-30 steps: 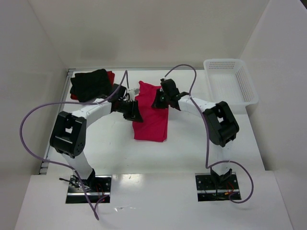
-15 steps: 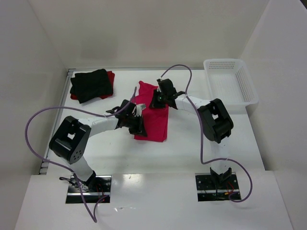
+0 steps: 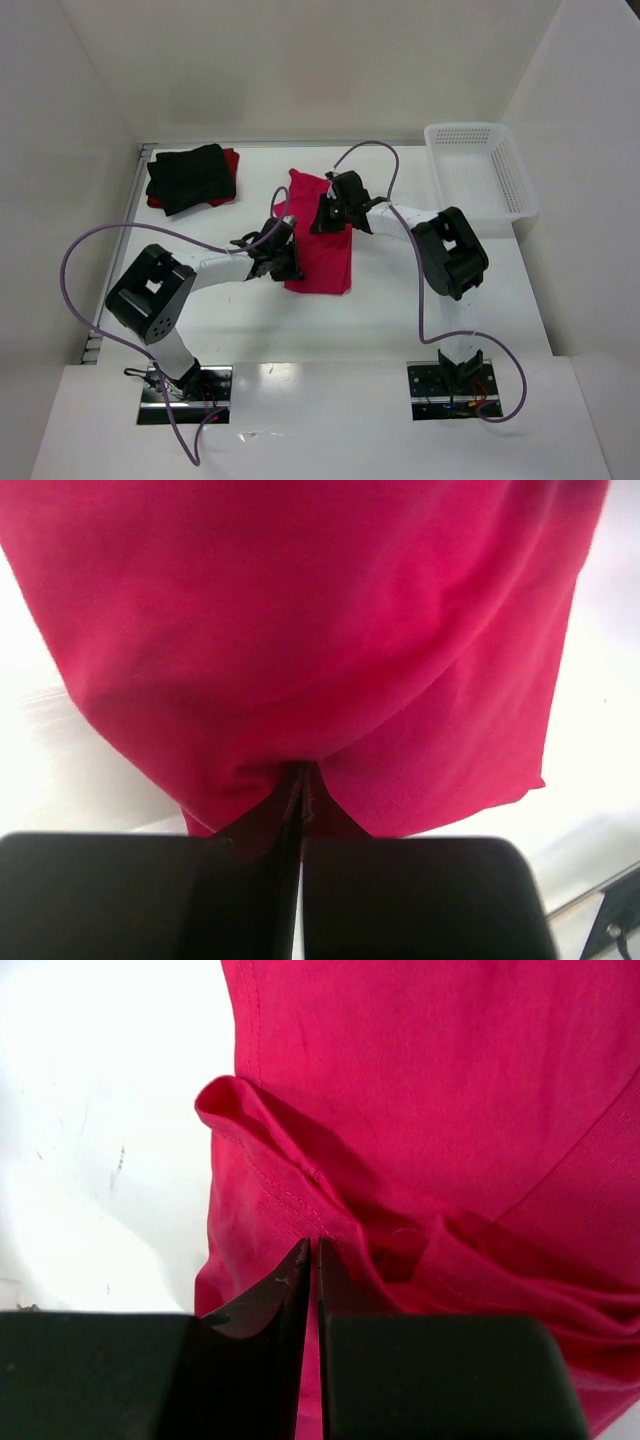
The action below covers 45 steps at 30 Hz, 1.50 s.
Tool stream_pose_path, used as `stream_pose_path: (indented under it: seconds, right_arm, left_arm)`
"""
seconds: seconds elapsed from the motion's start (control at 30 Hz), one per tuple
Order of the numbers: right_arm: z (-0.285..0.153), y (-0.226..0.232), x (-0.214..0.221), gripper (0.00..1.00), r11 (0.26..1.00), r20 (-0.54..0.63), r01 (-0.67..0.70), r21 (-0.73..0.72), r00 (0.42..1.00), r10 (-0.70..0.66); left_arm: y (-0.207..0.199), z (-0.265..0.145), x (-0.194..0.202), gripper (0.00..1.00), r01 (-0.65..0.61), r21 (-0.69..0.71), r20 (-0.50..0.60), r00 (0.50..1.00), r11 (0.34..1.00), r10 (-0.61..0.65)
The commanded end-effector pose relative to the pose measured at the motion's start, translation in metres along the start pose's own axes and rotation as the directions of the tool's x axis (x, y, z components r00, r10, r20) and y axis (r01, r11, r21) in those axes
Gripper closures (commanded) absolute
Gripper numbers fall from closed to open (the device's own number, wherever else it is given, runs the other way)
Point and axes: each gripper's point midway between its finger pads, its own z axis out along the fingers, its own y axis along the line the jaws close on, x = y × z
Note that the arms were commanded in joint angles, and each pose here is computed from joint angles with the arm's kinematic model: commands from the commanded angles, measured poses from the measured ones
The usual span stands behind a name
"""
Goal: Fold and stack the t-shirts
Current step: Fold the folded rectangular tshirt in 1/3 of the way
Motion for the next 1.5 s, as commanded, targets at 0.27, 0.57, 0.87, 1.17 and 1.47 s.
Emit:
stream_pose_path:
  seconds: [0.27,0.57,0.87,1.17,1.47]
  right_arm:
    - [0.035,-0.018,-0.009,0.90,0.996,0.037,0.083,0.044,0.996,-0.085]
    - [0.043,-0.016,-0.025,0.93,0.996,0.079,0.066,0.057,0.994,-0.071]
    - [-0.002,0.021,-0.077,0.90,0.995,0.213,0.089,0.051,0.972,-0.098]
    - [-0.080,0.044,-0.085,0.72,0.997,0.304,0.063,0.051,0.950,-0.076]
    - [-0.105,0.001,-0.005,0.98,0.987,0.186,-0.020,0.162,0.983,-0.011]
  left_arm:
    - [-0.001,0.015,0.047,1.00,0.004,-0.022,-0.079,0.997,1.000,-0.006]
    - [-0.003,-0.022,0.072,1.00,-0.033,0.020,-0.167,0.985,0.999,0.036]
    - [-0.033,-0.073,0.042,0.98,-0.075,0.097,-0.083,0.993,0.992,0.084]
    - [-0.030,-0.102,-0.031,0.67,-0.092,0.079,0.142,0.987,0.993,0.080]
    - [-0.008,-0.048,-0.105,0.58,-0.077,0.039,0.204,0.977,0.996,0.067]
